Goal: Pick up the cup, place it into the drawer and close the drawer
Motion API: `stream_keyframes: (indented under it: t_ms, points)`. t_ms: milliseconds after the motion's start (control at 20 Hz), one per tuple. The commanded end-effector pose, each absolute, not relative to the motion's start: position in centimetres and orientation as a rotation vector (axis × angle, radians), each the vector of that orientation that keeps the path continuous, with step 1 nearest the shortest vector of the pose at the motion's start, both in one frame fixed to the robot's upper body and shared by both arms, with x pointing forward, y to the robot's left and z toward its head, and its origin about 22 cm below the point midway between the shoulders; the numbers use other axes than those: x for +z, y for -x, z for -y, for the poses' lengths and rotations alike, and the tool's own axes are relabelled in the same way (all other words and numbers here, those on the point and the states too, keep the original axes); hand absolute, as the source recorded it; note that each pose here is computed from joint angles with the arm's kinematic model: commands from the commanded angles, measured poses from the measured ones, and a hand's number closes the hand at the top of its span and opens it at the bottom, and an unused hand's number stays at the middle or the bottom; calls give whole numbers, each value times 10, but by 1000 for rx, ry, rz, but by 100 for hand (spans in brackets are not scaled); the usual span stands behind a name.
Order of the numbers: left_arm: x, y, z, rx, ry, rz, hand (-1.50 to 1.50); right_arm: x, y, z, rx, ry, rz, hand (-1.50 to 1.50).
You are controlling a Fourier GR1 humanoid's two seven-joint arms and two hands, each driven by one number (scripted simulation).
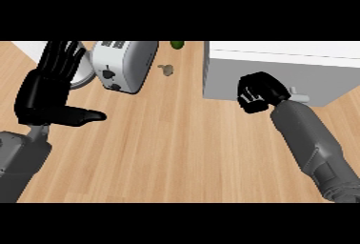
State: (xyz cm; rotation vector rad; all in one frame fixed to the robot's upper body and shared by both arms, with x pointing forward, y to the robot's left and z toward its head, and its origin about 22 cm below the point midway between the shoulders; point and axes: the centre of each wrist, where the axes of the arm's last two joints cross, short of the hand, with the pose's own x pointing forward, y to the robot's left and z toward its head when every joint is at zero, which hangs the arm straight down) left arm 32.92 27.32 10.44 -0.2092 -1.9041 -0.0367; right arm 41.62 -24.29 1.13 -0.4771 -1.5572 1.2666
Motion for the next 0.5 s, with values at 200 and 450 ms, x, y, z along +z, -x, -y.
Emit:
stream_keyframes:
  t_ms: [200,450]
  points:
    - [98,-327,-266,-61,269,1902,-150,56,-439,270,1103,568,1522,150]
    - [82,-325,-270,-46,262,1888,-150,55,-436,282,1059,564,1570,150]
